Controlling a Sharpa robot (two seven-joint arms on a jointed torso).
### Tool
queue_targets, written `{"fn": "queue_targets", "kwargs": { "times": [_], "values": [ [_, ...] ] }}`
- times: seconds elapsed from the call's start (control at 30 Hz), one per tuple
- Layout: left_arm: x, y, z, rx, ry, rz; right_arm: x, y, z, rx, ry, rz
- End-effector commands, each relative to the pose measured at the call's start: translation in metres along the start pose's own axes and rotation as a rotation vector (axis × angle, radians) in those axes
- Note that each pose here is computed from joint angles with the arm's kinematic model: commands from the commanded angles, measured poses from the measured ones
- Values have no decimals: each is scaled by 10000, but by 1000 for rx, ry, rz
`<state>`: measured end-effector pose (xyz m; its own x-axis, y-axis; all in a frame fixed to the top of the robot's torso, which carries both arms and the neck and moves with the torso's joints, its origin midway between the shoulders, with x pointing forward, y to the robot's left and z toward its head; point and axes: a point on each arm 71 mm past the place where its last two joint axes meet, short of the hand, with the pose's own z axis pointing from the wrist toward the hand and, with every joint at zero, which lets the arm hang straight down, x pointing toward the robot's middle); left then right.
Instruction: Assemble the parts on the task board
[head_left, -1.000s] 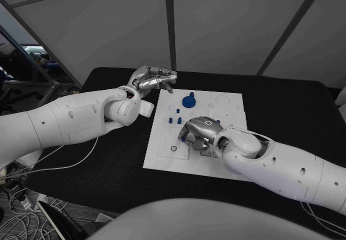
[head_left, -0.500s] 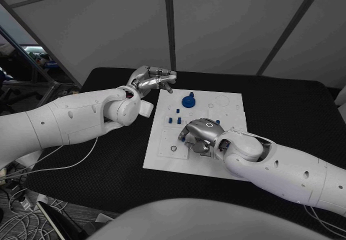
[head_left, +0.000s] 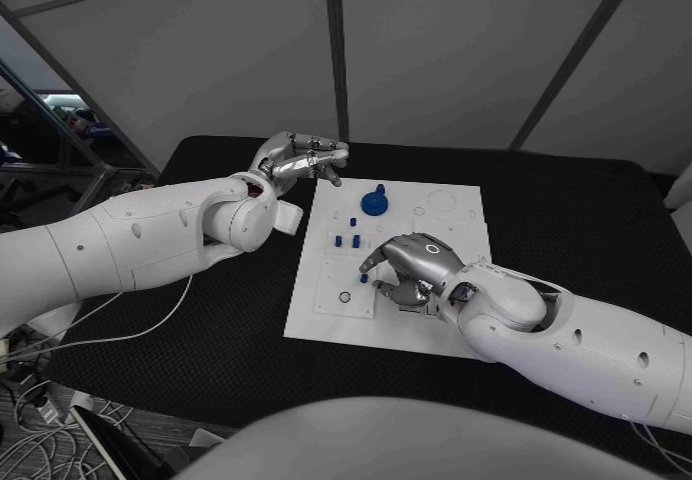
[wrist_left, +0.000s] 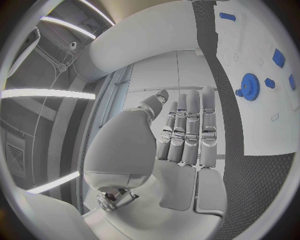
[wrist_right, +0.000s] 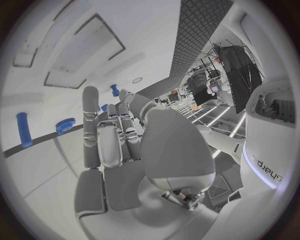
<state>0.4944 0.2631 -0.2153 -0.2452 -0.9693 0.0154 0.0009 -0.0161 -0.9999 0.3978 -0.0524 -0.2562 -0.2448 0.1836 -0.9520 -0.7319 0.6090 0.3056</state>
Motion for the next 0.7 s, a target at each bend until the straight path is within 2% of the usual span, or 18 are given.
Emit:
{"fn": "queue_targets", "kwargs": {
  "times": [0.03,0.17,0.4,0.57,0.7],
  "values": [
    [5,-15,7,6,11,-7,-108,9,-28,-7,-76,42],
    [2,-15,5,6,13,-8,-197,-58,-91,16,-73,58],
    [-6,-25,-15,6,21,-11,-491,-286,-215,90,-41,51],
    [-21,-30,-25,7,21,-10,-729,-446,-256,135,-25,-10],
    [-20,-33,-29,8,23,-11,-828,-583,-259,174,-14,-62]
  ]
}}
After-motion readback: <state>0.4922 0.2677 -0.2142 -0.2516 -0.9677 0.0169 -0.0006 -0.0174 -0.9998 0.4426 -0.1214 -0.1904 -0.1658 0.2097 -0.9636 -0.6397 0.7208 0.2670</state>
